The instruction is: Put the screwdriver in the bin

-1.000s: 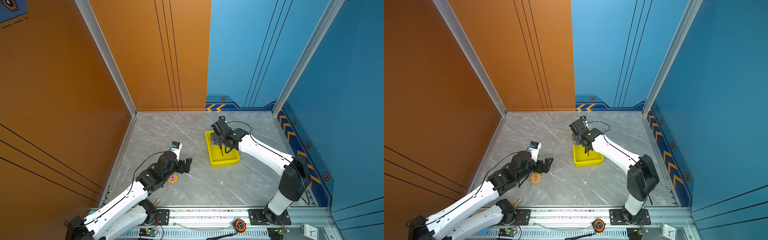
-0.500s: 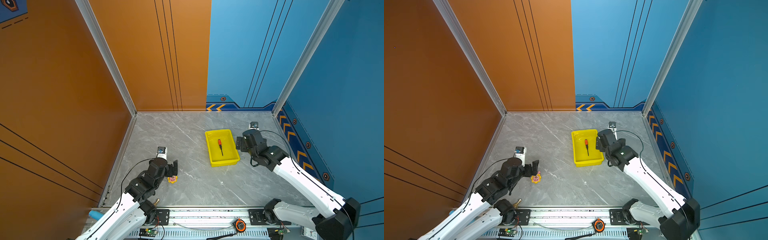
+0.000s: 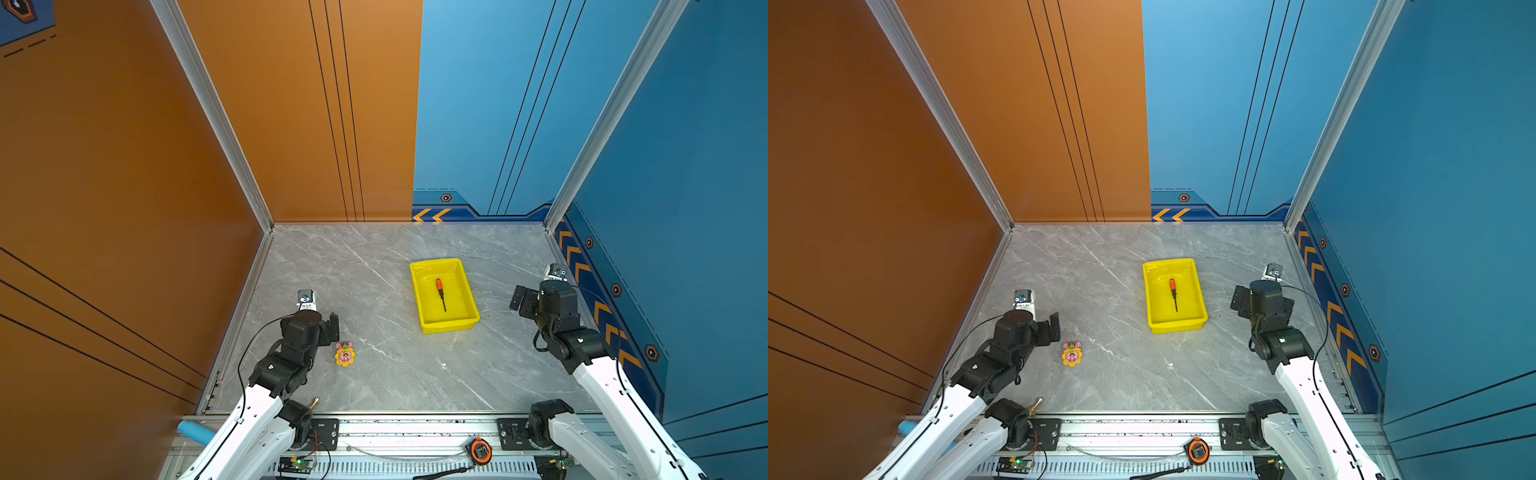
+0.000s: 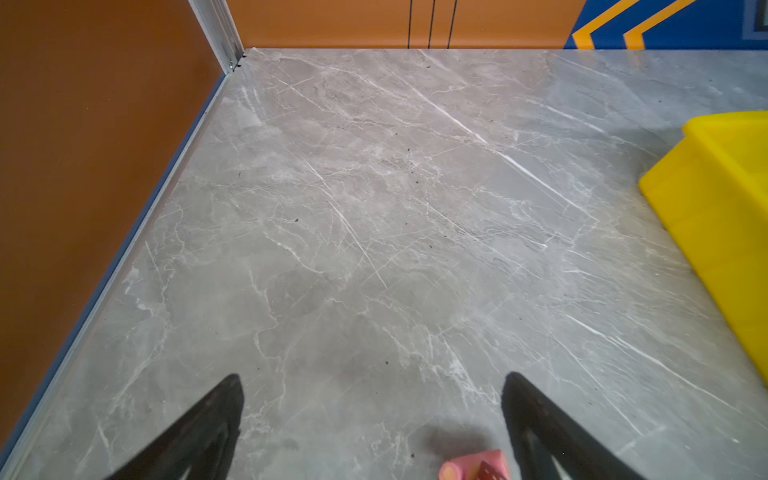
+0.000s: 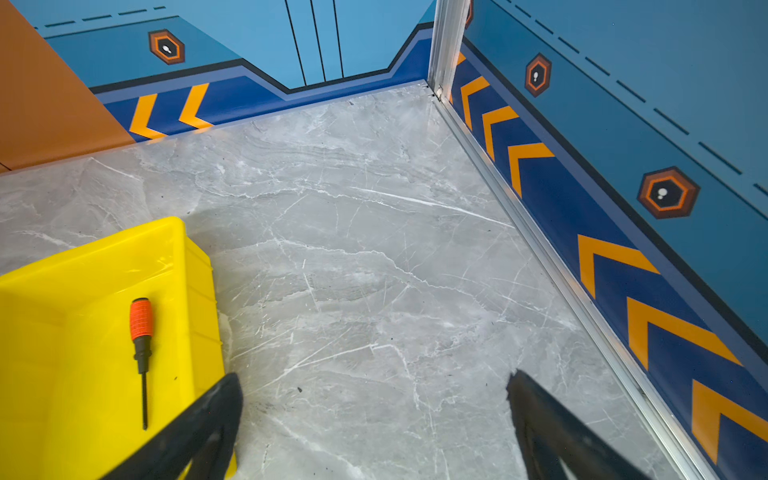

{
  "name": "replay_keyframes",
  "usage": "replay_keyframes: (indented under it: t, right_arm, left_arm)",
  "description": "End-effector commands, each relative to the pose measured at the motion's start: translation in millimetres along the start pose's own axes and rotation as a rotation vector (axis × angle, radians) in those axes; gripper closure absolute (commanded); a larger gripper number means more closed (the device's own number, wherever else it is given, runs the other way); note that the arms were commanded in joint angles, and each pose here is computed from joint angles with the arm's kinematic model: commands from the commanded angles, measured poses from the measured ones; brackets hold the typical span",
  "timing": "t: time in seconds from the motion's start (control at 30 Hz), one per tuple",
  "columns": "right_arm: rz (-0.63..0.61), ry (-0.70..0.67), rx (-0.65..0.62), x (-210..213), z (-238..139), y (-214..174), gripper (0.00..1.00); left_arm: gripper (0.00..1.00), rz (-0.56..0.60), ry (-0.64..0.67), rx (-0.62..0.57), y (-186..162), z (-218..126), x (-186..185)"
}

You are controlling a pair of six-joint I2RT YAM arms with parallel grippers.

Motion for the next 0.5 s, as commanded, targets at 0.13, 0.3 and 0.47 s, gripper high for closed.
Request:
replay_keyframes:
  t: [0.13, 0.3, 0.47]
  right_arm:
    - [-0.009, -0.022, -0.003, -15.5, 31.5, -22.0, 0.0]
    - [0.032, -0.01, -0.036, -29.0, 46.5, -34.3, 0.0]
    - [-0.009, 0.021, -0.134, -32.4, 50.3, -31.3, 0.0]
  left_arm:
    - [0.02, 0.019, 0.103, -0.028, -7.0, 33.6, 18.1]
    - [0.02, 0.035, 0.085, -0.066, -14.1, 45.8, 23.9]
    - [0.02, 0.018, 0.076, -0.115, -17.8, 54.7, 28.5]
Point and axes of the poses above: each gripper's point midway between its finger pads, its own z axis out along the fingers, its own x axis along the line the jaws close on, y = z × x, the point moved 8 cm from there along -z, back along the fingers, and after that the axes turned 13 degrees about z, right-handed, at the moved point
